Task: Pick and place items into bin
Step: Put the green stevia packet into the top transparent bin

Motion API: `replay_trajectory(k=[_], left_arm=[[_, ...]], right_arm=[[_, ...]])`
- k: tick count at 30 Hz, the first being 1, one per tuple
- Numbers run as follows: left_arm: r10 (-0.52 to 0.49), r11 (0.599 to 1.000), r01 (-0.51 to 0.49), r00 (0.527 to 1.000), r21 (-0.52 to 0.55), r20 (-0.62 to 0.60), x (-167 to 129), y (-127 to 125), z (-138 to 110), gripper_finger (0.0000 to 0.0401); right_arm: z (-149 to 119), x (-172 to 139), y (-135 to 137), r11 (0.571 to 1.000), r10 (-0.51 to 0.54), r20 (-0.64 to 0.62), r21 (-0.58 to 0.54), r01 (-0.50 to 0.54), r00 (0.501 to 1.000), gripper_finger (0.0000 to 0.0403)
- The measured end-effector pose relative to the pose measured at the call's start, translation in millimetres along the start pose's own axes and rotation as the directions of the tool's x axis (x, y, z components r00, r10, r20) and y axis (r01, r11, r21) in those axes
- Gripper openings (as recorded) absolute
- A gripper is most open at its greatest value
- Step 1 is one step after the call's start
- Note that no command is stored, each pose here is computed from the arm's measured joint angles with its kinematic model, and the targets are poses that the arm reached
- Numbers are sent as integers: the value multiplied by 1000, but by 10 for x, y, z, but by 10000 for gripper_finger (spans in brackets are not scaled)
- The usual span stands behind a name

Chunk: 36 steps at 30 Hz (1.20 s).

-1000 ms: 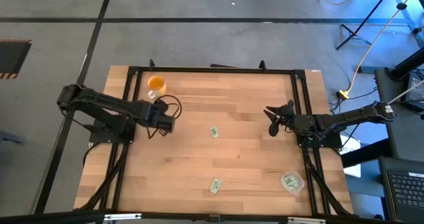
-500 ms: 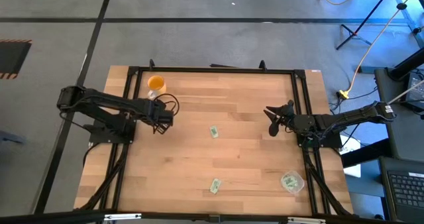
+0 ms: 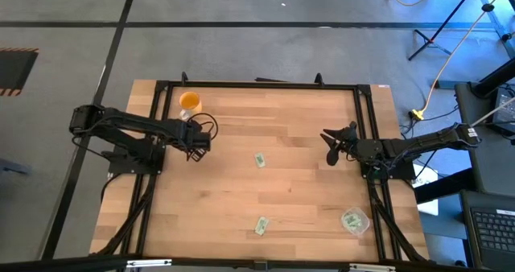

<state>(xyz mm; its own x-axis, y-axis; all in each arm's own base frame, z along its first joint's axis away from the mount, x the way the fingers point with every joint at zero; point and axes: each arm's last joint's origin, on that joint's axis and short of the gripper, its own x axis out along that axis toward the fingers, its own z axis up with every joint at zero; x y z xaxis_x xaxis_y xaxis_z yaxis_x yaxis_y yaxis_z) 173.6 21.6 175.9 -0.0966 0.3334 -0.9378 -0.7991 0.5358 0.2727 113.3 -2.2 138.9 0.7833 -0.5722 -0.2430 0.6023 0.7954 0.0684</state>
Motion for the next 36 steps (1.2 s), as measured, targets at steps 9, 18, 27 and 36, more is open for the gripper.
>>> replay_trajectory(k=[9, 18, 27, 36], left_arm=[[-4, 999, 4, 1000, 46, 2, -47, -4, 23, 75], [-129, 983, 108, 982, 152, 140, -440, -109, 298, 82], [-516, 820, 339, 786, 461, 341, -641, -504, 614, 92], [-664, 672, 337, 668, 660, 335, -430, -935, 819, 123]], right_arm=[[0, 0, 0, 1000, 0, 0, 1, 0, 1000, 106], [0, 0, 0, 1000, 0, 0, 0, 0, 1000, 106], [0, 0, 0, 1000, 0, 0, 0, 0, 1000, 106], [0, 0, 0, 1000, 0, 0, -1, 0, 1000, 106]])
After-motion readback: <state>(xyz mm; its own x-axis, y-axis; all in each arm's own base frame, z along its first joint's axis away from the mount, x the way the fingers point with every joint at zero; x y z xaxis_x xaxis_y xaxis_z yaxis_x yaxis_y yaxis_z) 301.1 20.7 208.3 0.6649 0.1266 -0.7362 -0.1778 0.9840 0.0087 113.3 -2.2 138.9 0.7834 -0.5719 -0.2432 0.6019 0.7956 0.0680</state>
